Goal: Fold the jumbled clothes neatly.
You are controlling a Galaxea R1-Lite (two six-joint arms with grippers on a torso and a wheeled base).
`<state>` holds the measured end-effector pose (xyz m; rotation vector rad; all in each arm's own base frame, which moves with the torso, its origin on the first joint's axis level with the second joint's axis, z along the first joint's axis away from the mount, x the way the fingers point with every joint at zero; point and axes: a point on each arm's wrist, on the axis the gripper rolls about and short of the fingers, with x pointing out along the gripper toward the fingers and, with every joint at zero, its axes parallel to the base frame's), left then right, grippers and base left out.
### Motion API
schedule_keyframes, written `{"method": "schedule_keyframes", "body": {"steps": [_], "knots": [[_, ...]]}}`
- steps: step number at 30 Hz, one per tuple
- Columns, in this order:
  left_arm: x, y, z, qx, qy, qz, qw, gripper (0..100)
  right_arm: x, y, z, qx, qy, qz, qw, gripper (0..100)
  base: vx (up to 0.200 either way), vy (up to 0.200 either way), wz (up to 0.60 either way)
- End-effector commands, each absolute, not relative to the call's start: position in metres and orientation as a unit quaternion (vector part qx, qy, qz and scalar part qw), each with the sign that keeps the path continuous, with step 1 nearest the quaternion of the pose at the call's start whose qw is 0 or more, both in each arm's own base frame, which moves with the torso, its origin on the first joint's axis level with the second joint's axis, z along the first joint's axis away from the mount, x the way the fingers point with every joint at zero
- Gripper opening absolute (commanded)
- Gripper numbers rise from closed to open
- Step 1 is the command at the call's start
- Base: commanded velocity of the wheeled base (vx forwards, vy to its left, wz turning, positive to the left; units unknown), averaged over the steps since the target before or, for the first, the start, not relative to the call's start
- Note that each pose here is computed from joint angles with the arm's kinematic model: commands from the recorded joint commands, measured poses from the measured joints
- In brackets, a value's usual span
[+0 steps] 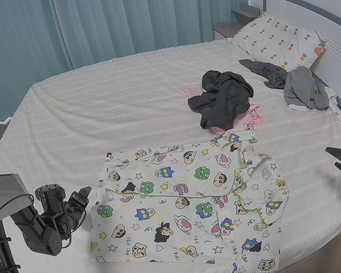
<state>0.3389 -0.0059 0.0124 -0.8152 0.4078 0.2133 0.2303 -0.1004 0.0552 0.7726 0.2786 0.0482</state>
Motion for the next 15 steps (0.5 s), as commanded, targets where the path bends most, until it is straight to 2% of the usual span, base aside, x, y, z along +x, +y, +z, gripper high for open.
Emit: {"method": "schedule_keyframes", "body": {"steps": [1, 7, 14, 15], "knots": [[0.342, -0.003, 0.048, -0.389, 0.160, 0.085, 0.903, 100, 0.224, -0.095, 0.064, 0.369, 0.125, 0.036, 0.920, 100, 0.000, 0.000, 0.00], [0.349, -0.010, 0.067, -0.387, 0.153, 0.078, 0.906, 100, 0.223, -0.094, 0.063, 0.370, 0.129, 0.036, 0.919, 100, 0.000, 0.000, 0.00], [0.351, -0.011, 0.069, -0.387, 0.149, 0.075, 0.907, 100, 0.224, -0.090, 0.062, 0.370, 0.134, 0.042, 0.918, 100, 0.000, 0.000, 0.00], [0.353, -0.011, 0.070, -0.388, 0.146, 0.073, 0.907, 100, 0.224, -0.088, 0.063, 0.368, 0.134, 0.046, 0.919, 100, 0.200, 0.000, 0.00]]}}
